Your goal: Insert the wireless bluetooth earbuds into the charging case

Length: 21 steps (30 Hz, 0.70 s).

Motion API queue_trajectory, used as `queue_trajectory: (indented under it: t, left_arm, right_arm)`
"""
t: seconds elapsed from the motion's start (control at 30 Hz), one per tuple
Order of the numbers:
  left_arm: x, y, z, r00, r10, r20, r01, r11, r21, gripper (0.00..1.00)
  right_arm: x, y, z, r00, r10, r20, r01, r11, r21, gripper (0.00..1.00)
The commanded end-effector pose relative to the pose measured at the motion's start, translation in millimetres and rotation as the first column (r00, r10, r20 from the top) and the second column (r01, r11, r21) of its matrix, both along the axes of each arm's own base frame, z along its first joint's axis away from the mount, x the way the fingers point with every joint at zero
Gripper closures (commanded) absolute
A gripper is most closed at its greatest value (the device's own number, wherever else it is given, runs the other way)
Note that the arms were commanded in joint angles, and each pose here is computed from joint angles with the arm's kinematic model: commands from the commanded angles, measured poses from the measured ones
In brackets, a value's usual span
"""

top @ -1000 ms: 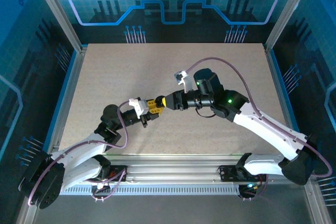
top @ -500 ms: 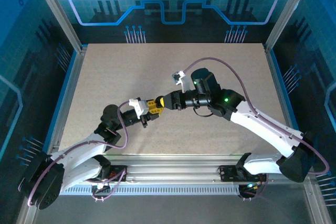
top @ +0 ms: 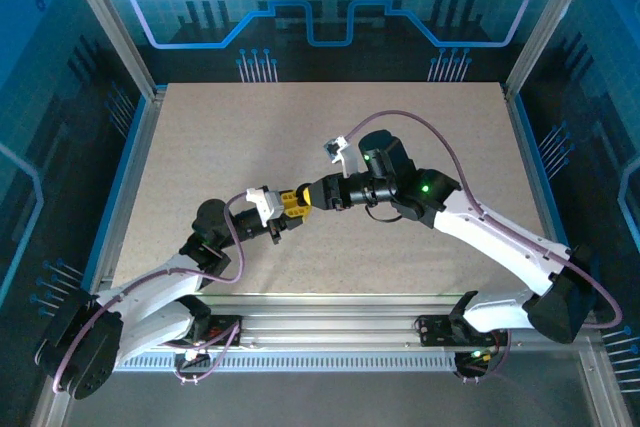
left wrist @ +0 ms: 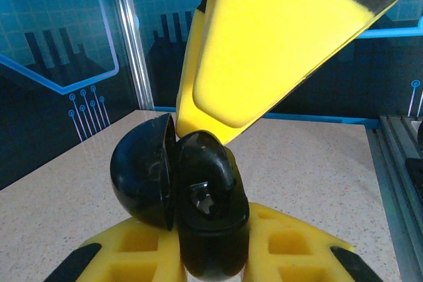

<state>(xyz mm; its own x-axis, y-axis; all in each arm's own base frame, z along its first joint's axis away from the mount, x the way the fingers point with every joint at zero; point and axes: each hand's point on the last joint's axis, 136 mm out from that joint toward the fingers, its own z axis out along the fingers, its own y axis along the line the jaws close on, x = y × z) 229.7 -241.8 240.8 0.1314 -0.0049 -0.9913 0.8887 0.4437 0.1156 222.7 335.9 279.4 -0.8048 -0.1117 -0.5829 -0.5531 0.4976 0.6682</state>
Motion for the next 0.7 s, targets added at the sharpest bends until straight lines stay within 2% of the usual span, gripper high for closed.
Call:
queue_trajectory:
  t: [0.0, 0.3, 0.67]
  left_arm:
    - [-3.8, -1.7, 11.4, 0.999, -0.014, 0.038, 0.015, 1.0, -0.018, 0.81]
    - [-3.5, -2.2, 10.3, 0.999, -0.015, 0.029, 0.015, 1.0, -0.018, 0.81]
    - [-2.8, -2.2, 9.7, 1.0, -0.01, 0.023, 0.011, 1.0, -0.017, 0.81]
  right_arm:
    - [-7.8, 11.5, 12.1, 0.998, 0.057, 0.016, -0.058, 0.998, 0.036, 0.67]
    - [-9.4, 15.3, 9.8, 0.997, 0.079, 0.012, -0.08, 0.996, 0.026, 0.63]
    - [-15.7, 17.9, 7.5, 0.992, 0.126, 0.019, -0.125, 0.991, -0.046, 0.57]
